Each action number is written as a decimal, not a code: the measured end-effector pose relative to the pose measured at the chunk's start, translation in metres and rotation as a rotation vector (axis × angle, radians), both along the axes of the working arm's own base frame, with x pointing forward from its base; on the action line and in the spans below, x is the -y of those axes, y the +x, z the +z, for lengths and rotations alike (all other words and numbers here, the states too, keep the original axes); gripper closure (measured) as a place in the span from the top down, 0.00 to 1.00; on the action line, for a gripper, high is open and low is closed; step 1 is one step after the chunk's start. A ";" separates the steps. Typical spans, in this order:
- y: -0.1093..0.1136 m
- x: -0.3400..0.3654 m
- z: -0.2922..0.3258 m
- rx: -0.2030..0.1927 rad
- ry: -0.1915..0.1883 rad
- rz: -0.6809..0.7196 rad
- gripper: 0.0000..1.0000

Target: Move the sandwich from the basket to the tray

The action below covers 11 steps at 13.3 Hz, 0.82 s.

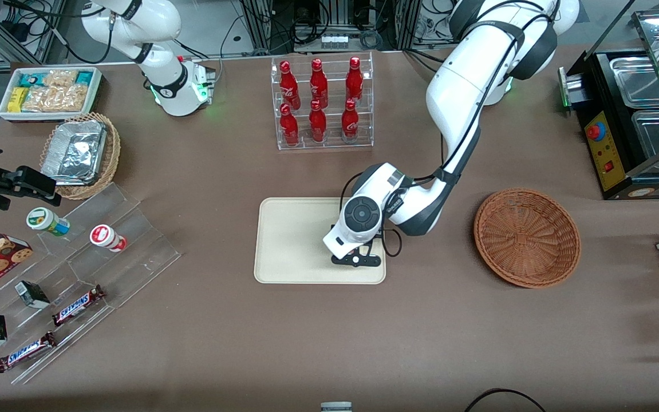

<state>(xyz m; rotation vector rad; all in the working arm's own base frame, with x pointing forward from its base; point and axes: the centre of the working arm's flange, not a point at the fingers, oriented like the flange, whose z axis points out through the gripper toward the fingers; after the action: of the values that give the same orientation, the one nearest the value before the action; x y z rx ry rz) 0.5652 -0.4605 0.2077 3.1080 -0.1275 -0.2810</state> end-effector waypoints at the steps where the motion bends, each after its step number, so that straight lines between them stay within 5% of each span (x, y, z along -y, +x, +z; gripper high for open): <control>1: 0.001 0.000 0.000 0.003 0.000 0.000 0.49; 6: 0.021 -0.003 0.046 0.059 -0.019 0.108 1.00; 11: 0.065 -0.086 0.188 0.142 -0.028 0.261 1.00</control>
<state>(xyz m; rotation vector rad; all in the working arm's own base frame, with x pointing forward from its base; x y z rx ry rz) 0.6306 -0.3742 0.3960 3.0662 0.2684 -0.0517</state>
